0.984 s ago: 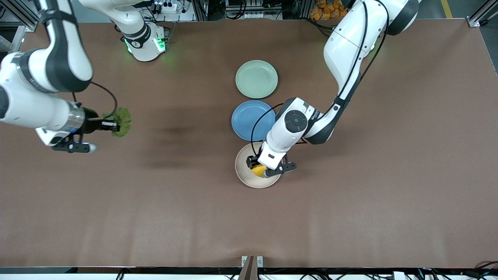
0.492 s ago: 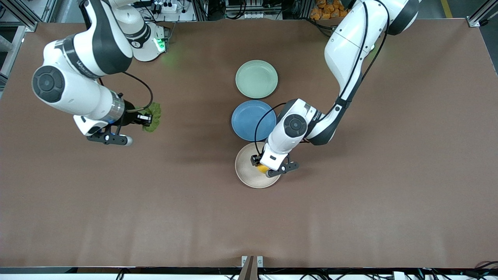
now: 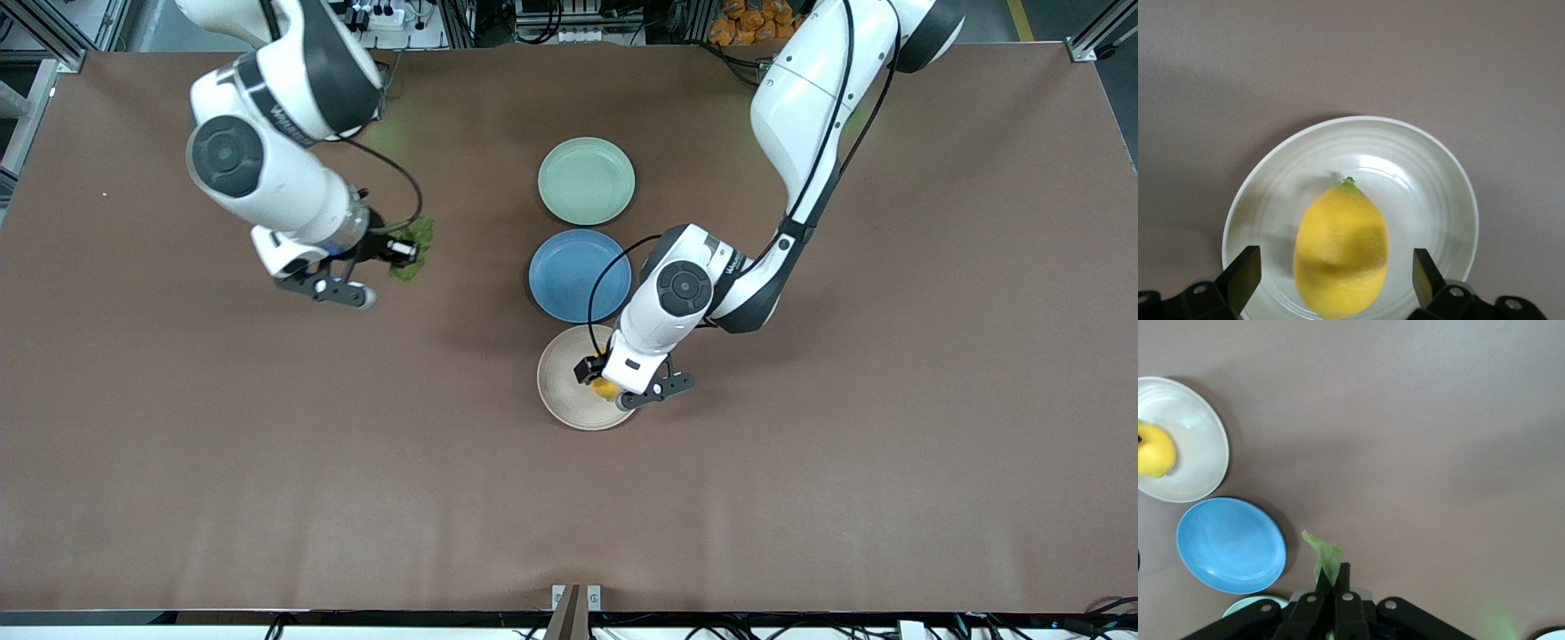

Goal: Place lemon and lettuce in plates
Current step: 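Release the lemon onto the cream plate while the right gripper carries lettuce, then lower the lettuce onto the green plate while the left gripper withdraws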

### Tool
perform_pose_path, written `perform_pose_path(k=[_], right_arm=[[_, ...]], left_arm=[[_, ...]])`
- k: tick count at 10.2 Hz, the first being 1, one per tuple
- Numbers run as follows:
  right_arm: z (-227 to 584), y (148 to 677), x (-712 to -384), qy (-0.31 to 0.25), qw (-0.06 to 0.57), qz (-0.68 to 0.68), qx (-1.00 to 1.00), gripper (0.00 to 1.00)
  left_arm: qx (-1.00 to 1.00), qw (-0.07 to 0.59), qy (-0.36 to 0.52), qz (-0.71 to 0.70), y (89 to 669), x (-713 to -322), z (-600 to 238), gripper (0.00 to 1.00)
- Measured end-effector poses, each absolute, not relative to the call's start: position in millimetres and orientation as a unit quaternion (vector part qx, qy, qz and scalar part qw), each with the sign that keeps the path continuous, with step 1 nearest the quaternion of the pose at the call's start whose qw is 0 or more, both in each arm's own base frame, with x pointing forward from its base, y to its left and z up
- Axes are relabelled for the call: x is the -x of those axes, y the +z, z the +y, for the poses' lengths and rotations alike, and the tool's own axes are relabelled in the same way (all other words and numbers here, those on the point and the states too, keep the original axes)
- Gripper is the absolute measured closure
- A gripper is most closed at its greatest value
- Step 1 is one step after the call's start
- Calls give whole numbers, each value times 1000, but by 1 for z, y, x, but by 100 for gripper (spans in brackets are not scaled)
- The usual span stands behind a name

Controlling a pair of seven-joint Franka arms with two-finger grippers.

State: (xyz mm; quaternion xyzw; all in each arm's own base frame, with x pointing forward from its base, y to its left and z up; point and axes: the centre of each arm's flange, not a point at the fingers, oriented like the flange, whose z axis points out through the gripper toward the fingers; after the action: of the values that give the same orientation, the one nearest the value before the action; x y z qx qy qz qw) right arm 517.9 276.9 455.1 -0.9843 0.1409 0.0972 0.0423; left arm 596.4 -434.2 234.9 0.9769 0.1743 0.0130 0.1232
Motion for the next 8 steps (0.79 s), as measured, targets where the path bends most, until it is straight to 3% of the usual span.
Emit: perform_pose_path(k=[3,8], right_arm=[[363,451,-465,93,38,155,983,97],[491,429,-320,63,13,148,987,97]], left_arm=[[-977,115,27,180,268,-610,-417,0],[-986,21,43,162,414,-653,-273,0]])
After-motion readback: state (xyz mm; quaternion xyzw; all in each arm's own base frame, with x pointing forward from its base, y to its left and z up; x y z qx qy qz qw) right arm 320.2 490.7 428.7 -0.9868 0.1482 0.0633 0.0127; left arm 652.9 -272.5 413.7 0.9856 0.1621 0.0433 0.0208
